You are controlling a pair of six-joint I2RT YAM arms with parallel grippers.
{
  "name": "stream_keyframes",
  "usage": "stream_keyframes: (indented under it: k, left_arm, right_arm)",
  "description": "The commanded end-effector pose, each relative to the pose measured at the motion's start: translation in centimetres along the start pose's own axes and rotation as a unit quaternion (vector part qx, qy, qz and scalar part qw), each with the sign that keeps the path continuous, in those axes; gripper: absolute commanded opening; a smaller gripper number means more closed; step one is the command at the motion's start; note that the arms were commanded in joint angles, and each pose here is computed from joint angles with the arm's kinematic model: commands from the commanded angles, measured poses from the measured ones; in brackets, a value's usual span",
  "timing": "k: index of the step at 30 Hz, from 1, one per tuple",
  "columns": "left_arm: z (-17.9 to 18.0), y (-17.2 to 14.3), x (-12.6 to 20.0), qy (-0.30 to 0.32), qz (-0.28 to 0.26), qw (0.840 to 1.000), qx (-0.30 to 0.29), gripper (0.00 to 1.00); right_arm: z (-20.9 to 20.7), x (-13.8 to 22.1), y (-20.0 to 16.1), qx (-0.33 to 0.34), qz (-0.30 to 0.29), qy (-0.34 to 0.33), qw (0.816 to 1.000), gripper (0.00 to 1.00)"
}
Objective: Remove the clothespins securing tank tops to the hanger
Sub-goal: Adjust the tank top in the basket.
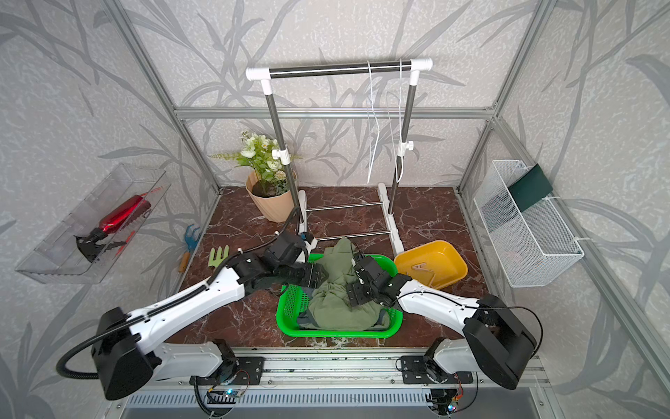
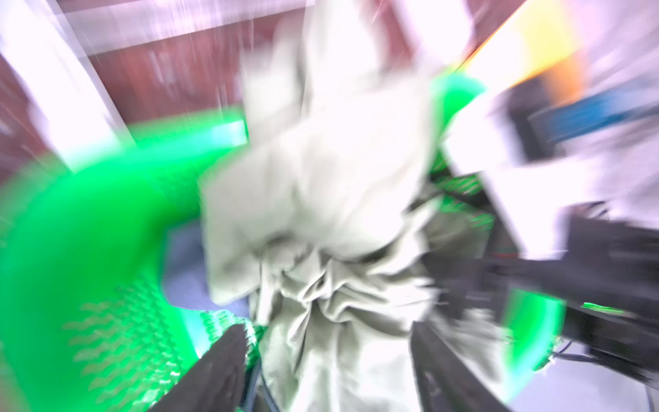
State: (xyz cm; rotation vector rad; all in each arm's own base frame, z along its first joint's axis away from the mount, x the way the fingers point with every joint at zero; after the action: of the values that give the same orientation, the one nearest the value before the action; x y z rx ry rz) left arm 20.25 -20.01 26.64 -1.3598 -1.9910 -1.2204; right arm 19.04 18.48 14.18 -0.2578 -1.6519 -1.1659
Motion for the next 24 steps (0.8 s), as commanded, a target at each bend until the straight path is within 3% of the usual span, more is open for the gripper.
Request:
stream_keyframes:
  k: [1, 9, 18, 20, 24]
  left_arm:
    - [0.1, 2.2, 1.4, 0.04, -0.04, 0.998, -0.015, 0.82]
    - [-2.1, 5.7, -6.4, 0.018, 0.013, 0.999, -0.035, 0.99]
    - [-2.1, 5.7, -12.0, 0.006, 0.095, 0.995, -0.012, 0.98]
    - [-2.1, 5.6, -12.0, 0.003, 0.097, 0.995, -0.012, 0.83]
    - [-2.4, 5.6, -10.6, -0.013, 0.078, 0.997, -0.016, 0.33]
  right_arm:
    - [-0.1, 0.8, -1.0, 0.008, -0.006, 0.001, 1.0, 0.88]
    - [0.1, 5.5, 1.0, 0.005, -0.108, 0.019, 0.994, 0.9]
    - [-0.6, 9.0, 0.0, 0.0, -0.165, -0.003, 0.986, 0.91]
    - [-0.7, 9.4, -0.4, -0.003, -0.171, -0.008, 0.985, 0.91]
    - [-0.8, 9.6, -0.8, -0.006, -0.173, -0.011, 0.985, 0.91]
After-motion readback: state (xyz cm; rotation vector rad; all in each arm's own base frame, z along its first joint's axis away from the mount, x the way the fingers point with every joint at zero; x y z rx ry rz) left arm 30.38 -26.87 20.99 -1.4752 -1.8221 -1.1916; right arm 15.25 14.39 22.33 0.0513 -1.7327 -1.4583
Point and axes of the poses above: each gripper's point midway between its finger pads, its own x axis back along the fingers, its own z axis along the line the jaws close on, y = z × x, the point moved 10 cm from there along x, back along the fingers, and after that the axes turned 15 degrees about x, right-handed, at the moved point
